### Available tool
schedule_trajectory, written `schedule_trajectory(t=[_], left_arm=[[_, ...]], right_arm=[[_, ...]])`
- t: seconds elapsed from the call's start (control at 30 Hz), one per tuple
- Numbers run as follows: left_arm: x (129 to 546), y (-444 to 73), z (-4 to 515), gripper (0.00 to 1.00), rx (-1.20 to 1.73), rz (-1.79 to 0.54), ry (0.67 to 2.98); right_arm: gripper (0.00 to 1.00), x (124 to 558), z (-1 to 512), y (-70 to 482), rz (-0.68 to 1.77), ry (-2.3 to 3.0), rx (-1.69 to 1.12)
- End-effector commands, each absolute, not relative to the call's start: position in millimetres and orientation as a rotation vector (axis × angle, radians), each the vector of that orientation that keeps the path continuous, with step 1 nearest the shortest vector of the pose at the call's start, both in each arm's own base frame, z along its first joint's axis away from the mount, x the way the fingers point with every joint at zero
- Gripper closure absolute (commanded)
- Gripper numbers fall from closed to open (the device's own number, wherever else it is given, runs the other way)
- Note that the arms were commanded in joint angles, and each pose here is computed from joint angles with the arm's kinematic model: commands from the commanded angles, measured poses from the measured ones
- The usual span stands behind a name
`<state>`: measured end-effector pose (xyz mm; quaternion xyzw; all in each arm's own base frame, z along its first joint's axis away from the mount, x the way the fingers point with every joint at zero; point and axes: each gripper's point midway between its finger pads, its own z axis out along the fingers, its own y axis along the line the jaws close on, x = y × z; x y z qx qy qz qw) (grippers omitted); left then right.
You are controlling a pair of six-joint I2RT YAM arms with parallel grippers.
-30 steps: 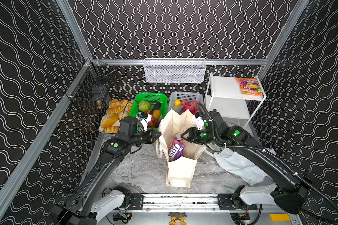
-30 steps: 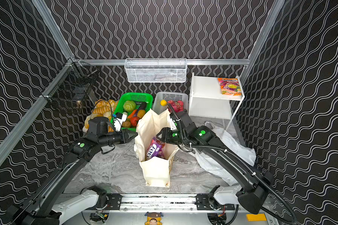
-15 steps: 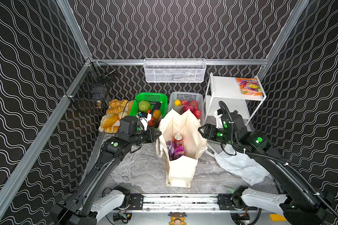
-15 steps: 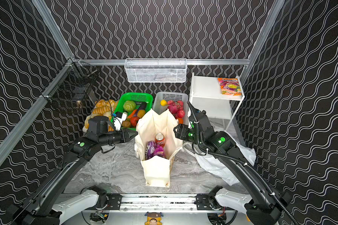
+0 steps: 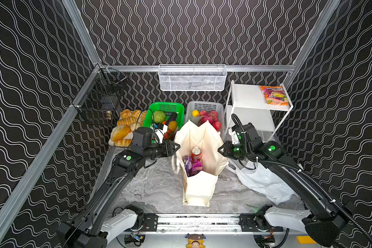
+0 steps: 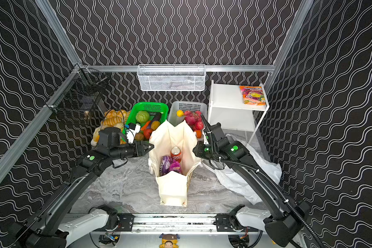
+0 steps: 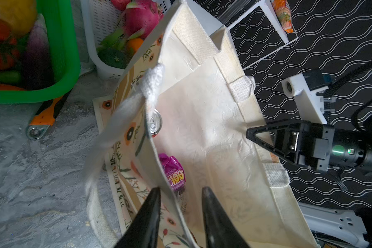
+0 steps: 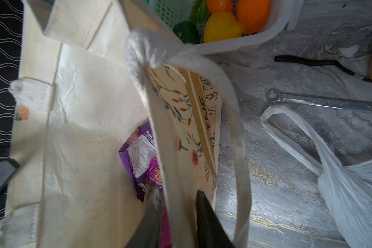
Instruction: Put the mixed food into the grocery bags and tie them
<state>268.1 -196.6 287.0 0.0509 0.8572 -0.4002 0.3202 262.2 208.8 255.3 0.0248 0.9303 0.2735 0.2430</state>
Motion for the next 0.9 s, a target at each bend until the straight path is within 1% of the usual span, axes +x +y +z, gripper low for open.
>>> schedule_trajectory(t=[0.0, 0.07, 0.13, 0.17, 0.23, 0.3, 0.5, 0.63, 0.87], left_arm=[[269.1, -201.8, 291.5, 0.64, 0.157, -1.089, 2.229], [268.7, -203.0, 291.7, 0.70, 0.162, -1.097, 2.229], [269.5, -202.1, 292.7, 0.79, 0.154, -1.092, 2.228], [270.2, -201.1, 292.7, 0.84, 0.143, -1.087, 2.228], [270.0, -200.8, 297.2, 0.95, 0.139, -1.095, 2.207], [269.7, -202.0, 302.0, 1.00, 0.144, -1.110, 2.185], [254.5, -199.5, 305.6, 1.00, 0.211, -1.104, 2.174], [244.7, -197.2, 329.3, 1.00, 0.238, -1.123, 2.099], [243.9, -177.0, 351.8, 1.00, 0.175, -1.006, 2.029]], right_arm=[[0.83, 262.4, 258.1, 214.6, 0.786, 2.524, 0.036], [0.90, 262.5, 258.5, 215.8, 0.795, 2.519, 0.031], [0.97, 262.7, 261.1, 216.5, 0.804, 2.507, 0.026], [1.00, 263.5, 262.5, 216.0, 0.803, 2.499, 0.025], [1.00, 262.8, 267.2, 216.9, 0.816, 2.483, 0.013], [1.00, 260.7, 272.5, 218.1, 0.837, 2.467, -0.003], [1.00, 245.2, 291.3, 229.1, 0.963, 2.430, -0.104], [1.00, 236.7, 311.6, 236.1, 1.055, 2.374, -0.161], [1.00, 222.8, 336.3, 248.9, 1.189, 2.305, -0.253]])
